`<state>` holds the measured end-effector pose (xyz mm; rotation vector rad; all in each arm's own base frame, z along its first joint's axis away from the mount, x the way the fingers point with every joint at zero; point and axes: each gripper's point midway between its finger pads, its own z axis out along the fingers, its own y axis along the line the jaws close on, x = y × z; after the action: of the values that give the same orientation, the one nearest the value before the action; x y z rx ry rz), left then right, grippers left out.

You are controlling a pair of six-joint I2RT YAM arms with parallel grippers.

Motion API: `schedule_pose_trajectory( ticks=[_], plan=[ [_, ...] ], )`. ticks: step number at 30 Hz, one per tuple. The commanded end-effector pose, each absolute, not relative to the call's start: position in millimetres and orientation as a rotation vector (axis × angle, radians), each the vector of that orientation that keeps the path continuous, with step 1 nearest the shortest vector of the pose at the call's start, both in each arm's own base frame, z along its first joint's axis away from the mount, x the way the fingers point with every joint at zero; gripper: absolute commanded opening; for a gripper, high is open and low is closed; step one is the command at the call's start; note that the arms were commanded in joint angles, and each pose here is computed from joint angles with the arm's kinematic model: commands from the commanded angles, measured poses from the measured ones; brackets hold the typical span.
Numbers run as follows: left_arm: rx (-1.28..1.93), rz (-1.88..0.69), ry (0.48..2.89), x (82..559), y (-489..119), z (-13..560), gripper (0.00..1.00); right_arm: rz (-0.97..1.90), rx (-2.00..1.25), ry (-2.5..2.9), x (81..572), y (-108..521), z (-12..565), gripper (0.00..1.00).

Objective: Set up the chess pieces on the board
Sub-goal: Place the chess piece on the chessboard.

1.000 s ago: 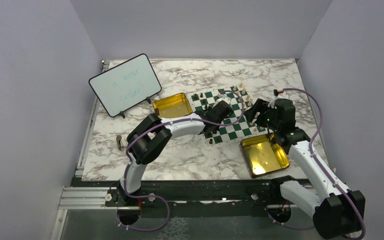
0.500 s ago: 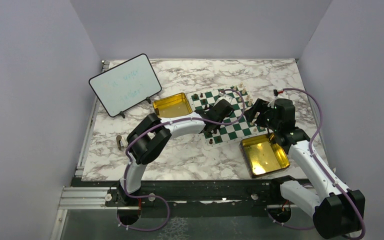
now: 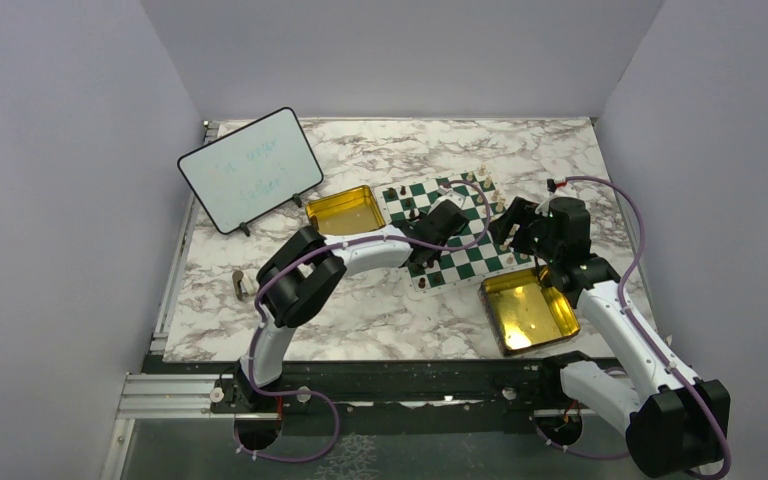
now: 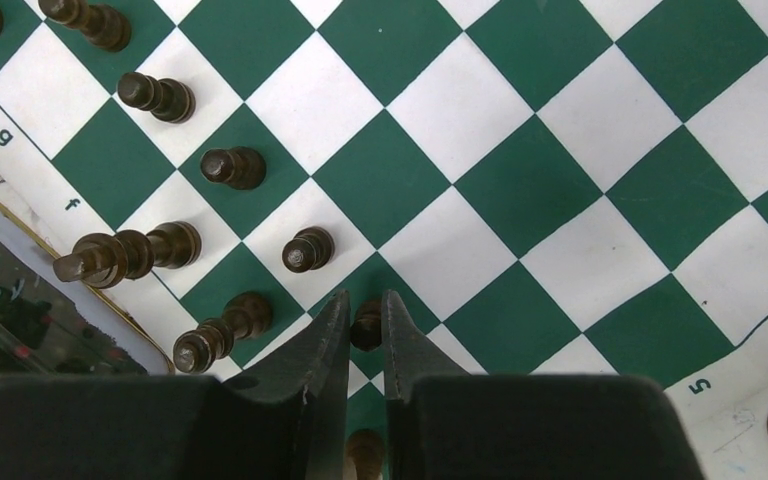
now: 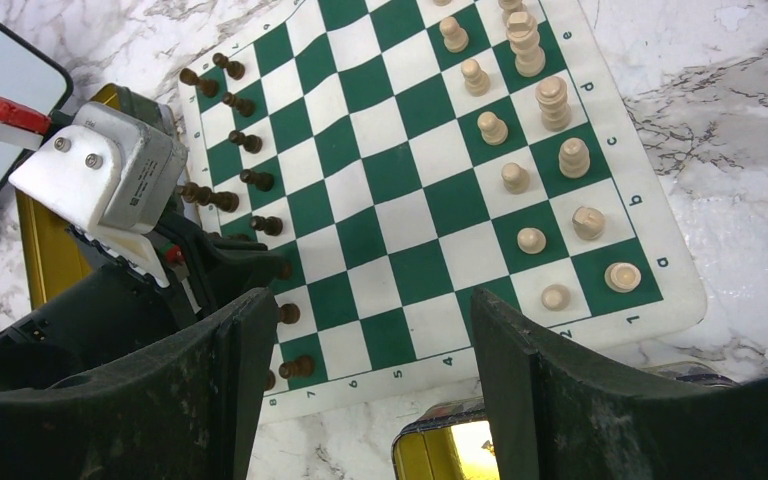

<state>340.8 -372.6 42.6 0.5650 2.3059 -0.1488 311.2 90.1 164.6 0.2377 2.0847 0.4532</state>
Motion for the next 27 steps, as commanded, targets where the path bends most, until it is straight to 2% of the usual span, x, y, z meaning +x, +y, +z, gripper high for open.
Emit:
schedule_pose_trajectory(
  ticks=[1,8,15,27],
  plan=[
    [0.579,-0.154,2.313,342.3,-377.5,38.3,0.18,0.459,0.235,2.065,315.1,90.2,166.7,0.75],
    [0.580,-0.151,2.300,345.3,-379.1,46.2,0.31,0.459,0.235,2.069,314.4,90.2,164.5,0.75],
    [0.582,-0.169,2.253,353.0,-385.8,73.1,0.37,0.455,0.223,2.078,314.6,90.5,163.2,0.75],
    [0.519,-0.279,2.181,358.2,-389.8,136.5,0.40,0.511,0.209,2.061,314.9,98.4,173.0,0.74]
  ],
)
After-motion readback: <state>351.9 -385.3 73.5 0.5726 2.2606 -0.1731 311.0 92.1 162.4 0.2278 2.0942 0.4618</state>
